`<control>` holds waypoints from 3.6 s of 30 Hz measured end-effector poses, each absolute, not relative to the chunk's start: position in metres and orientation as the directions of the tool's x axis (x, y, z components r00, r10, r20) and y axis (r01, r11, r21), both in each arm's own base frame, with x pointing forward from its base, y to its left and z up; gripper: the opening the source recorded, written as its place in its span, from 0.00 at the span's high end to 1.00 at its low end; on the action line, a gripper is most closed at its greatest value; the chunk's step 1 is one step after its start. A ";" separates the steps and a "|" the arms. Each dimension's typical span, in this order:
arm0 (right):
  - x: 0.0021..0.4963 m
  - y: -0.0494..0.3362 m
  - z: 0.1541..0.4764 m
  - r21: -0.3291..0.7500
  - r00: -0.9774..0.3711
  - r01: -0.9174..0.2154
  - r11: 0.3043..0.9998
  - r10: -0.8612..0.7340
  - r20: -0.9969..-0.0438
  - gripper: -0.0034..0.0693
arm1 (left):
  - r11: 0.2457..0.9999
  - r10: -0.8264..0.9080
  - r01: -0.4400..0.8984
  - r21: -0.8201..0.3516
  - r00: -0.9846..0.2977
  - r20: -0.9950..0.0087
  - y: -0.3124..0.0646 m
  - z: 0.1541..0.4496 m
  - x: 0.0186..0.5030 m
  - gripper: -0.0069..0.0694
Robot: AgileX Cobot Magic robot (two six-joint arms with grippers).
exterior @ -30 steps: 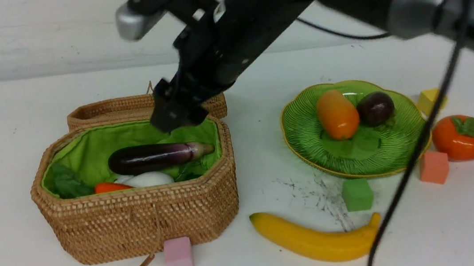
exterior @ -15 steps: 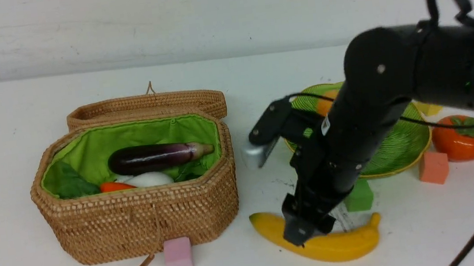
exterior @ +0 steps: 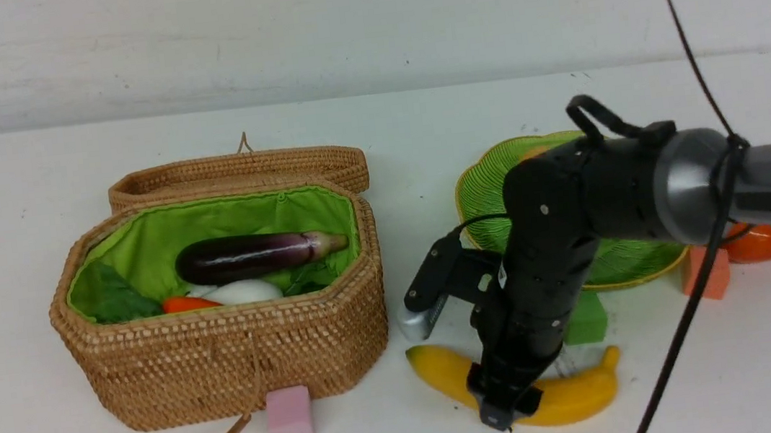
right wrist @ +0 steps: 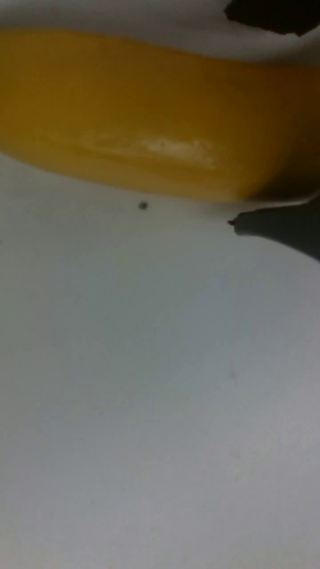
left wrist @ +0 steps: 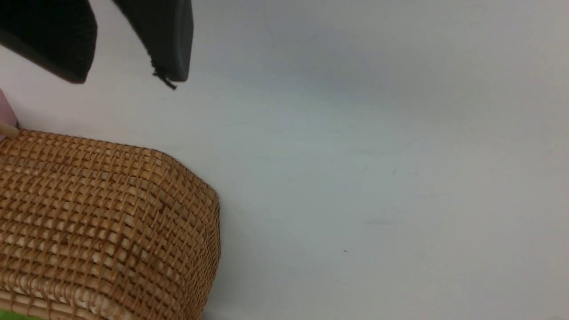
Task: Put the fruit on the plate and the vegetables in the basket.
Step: Use the right arm to grab a banana and put it into the right plate, then grab a tomato with your right arm and place it on the plate on the right.
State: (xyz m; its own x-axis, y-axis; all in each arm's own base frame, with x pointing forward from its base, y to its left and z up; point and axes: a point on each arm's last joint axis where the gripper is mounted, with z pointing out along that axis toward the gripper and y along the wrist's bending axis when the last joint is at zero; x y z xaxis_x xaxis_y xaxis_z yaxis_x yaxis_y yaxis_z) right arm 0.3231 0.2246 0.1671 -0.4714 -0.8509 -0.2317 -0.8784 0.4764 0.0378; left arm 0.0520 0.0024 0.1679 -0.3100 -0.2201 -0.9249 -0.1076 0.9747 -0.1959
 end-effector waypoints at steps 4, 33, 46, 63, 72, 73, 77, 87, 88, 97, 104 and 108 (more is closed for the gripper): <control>0.326 0.235 0.183 0.138 -0.531 -0.847 0.513 -0.809 -0.253 0.53 | 0.975 -0.220 -0.108 -0.196 -0.310 -0.925 0.002 0.168 0.052 0.60; 0.461 0.166 0.209 0.424 -0.885 -0.017 0.906 0.184 -0.429 0.51 | 0.975 -0.220 -0.108 -0.196 -0.310 -0.925 0.002 0.168 0.052 0.60; 0.452 0.163 0.235 0.376 -0.873 -0.127 0.918 0.076 -0.481 0.06 | 0.975 -0.220 -0.108 -0.196 -0.310 -0.925 0.002 0.168 0.052 0.60; 0.409 -0.057 0.261 0.198 -0.883 0.284 0.938 0.336 -0.327 0.11 | 0.975 -0.220 -0.108 -0.196 -0.310 -0.925 0.002 0.168 0.052 0.60; 0.407 -0.106 0.205 0.482 -0.849 0.309 0.820 0.466 -0.248 0.14 | 0.975 -0.220 -0.107 -0.196 -0.309 -0.925 0.002 0.168 0.052 0.60; 0.410 -0.107 0.200 0.491 -0.849 0.301 0.818 0.464 -0.253 0.14 | 0.975 -0.220 -0.107 -0.196 -0.309 -0.925 0.002 0.168 0.052 0.60; 0.416 -0.108 0.181 0.499 -0.848 0.301 0.812 0.467 -0.249 0.14 | 0.975 -0.220 -0.107 -0.196 -0.309 -0.925 0.002 0.168 0.052 0.60; 0.422 -0.106 0.181 0.528 -0.861 0.239 0.815 0.429 -0.272 0.24 | 0.975 -0.220 -0.107 -0.196 -0.309 -0.925 0.002 0.168 0.052 0.60; 0.421 -0.106 0.184 0.519 -0.872 0.218 0.827 0.404 -0.278 0.24 | 0.975 -0.220 -0.107 -0.196 -0.309 -0.925 0.002 0.168 0.052 0.60; 0.408 -0.096 0.301 0.547 -0.753 0.058 0.835 0.396 -0.526 0.24 | 0.975 -0.220 -0.107 -0.196 -0.309 -0.925 0.002 0.168 0.052 0.60; 0.415 -0.038 0.301 0.538 -0.781 -0.200 0.819 0.198 -0.592 0.24 | 0.975 -0.220 -0.107 -0.196 -0.309 -0.925 0.002 0.168 0.052 0.60; 0.430 -0.001 0.266 0.471 -0.810 -0.287 0.834 0.051 -0.584 0.24 | 0.975 -0.220 -0.107 -0.196 -0.309 -0.925 0.002 0.168 0.052 0.60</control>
State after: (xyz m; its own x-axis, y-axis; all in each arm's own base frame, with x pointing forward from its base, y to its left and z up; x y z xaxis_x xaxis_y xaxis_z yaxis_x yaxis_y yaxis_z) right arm 0.4295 -0.0005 0.2661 -0.8101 0.0511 -0.5841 -0.2872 0.8339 0.4712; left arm 0.0520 0.0024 0.1679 -0.3093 -0.2201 -0.9252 -0.1074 0.9747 -0.1960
